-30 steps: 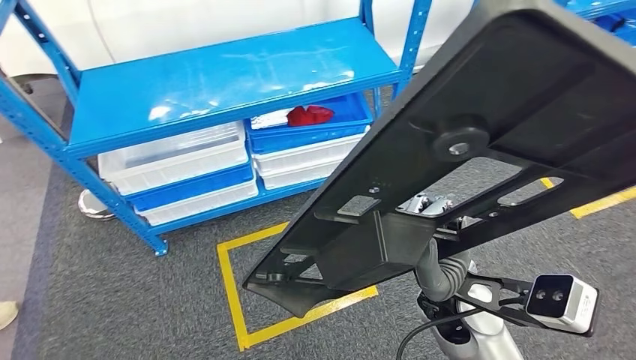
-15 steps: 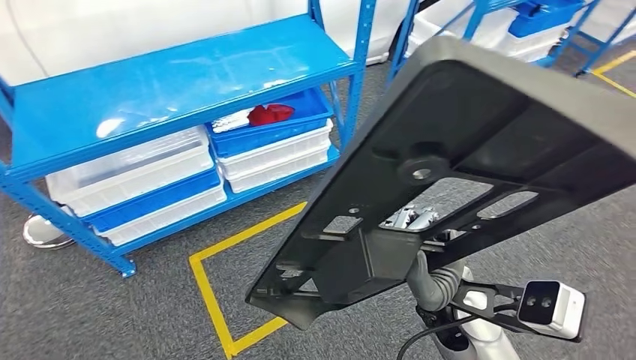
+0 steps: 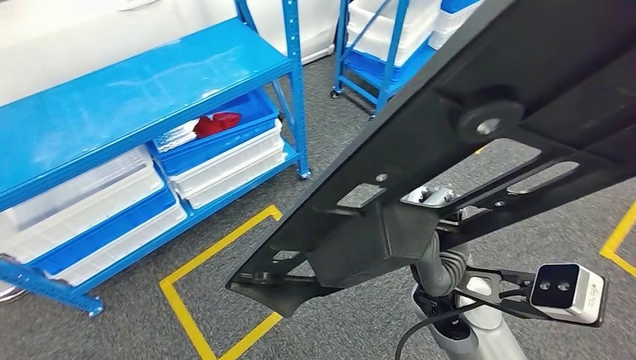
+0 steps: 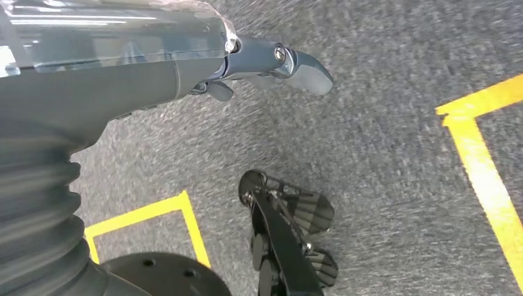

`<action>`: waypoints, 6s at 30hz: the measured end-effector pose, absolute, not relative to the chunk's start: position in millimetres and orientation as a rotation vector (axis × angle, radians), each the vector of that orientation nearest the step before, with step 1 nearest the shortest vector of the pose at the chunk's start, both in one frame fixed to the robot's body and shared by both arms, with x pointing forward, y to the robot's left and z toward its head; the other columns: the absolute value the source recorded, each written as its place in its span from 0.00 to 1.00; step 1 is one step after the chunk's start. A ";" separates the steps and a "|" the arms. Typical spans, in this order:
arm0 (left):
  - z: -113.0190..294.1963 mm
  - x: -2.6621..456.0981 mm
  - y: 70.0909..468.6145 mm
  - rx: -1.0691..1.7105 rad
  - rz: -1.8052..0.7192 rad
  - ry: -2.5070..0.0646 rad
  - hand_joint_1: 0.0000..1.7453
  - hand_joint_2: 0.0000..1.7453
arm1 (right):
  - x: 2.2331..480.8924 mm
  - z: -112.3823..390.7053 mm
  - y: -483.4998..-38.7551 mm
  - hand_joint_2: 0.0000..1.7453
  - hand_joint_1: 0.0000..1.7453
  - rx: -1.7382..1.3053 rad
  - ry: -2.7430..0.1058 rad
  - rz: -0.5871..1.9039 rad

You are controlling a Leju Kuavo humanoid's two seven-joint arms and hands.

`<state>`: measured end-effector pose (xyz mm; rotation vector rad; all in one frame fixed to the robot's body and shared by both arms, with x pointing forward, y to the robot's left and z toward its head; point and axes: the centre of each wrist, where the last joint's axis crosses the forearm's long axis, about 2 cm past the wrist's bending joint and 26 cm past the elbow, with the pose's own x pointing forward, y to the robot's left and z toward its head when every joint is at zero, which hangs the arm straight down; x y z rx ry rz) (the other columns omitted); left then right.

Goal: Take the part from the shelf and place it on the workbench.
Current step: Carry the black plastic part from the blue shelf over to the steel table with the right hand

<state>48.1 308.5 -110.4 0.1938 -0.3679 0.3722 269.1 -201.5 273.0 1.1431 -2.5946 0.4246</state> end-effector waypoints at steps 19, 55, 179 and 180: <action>-111.2 39.9 314.5 0.223 0.413 -0.415 0.00 1.00 | 260.2 256.9 -222.4 1.00 1.00 1.224 -2.576 0.491; -109.7 50.6 317.6 0.207 0.333 -0.308 0.00 1.00 | 250.0 258.0 -213.8 1.00 1.00 1.044 -2.643 0.403; -109.1 53.6 323.1 0.200 0.337 -0.356 0.00 1.00 | 268.6 254.0 -196.4 1.00 1.00 1.062 -2.584 0.381; -109.3 52.1 322.9 0.200 0.337 -0.353 0.00 1.00 | 268.7 254.2 -195.8 1.00 1.00 1.063 -2.583 0.382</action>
